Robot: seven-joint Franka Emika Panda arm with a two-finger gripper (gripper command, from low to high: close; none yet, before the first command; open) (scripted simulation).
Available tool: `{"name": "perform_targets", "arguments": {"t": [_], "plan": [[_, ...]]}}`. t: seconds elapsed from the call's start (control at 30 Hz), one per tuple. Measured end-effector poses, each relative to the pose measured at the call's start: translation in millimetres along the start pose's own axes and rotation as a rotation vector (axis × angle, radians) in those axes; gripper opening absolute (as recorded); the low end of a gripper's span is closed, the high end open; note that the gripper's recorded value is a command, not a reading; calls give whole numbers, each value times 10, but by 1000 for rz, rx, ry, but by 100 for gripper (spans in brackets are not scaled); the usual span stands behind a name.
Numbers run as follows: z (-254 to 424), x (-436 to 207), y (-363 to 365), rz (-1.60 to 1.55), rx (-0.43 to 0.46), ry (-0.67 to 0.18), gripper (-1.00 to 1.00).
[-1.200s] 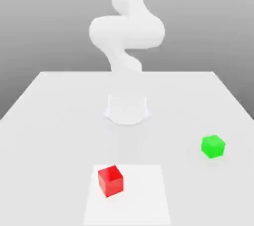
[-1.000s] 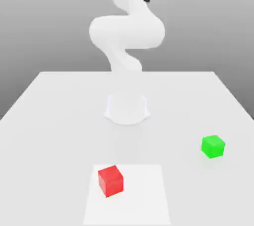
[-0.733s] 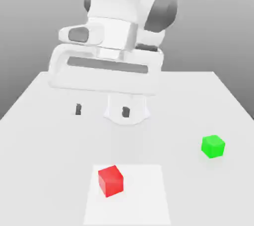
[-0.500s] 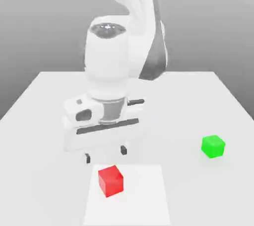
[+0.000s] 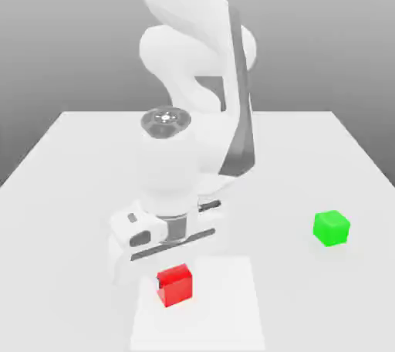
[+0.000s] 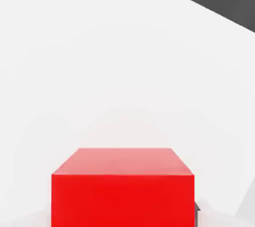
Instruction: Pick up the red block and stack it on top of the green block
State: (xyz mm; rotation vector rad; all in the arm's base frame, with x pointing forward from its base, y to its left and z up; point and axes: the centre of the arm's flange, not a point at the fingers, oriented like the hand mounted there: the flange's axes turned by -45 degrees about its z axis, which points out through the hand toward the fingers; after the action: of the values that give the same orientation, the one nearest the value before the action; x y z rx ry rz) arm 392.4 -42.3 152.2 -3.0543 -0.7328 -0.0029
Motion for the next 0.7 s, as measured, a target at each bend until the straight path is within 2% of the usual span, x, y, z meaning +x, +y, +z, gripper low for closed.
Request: {"name": "perform_targets", "arguments": {"t": [0.23, 0.47, 0.7], "plan": [[-521, 6, -25, -9, 0, -1, -100], [-849, 452, -1254, -449, 3, 14, -100], [-987, 407, -2518, -902, 4, 14, -100]]}}
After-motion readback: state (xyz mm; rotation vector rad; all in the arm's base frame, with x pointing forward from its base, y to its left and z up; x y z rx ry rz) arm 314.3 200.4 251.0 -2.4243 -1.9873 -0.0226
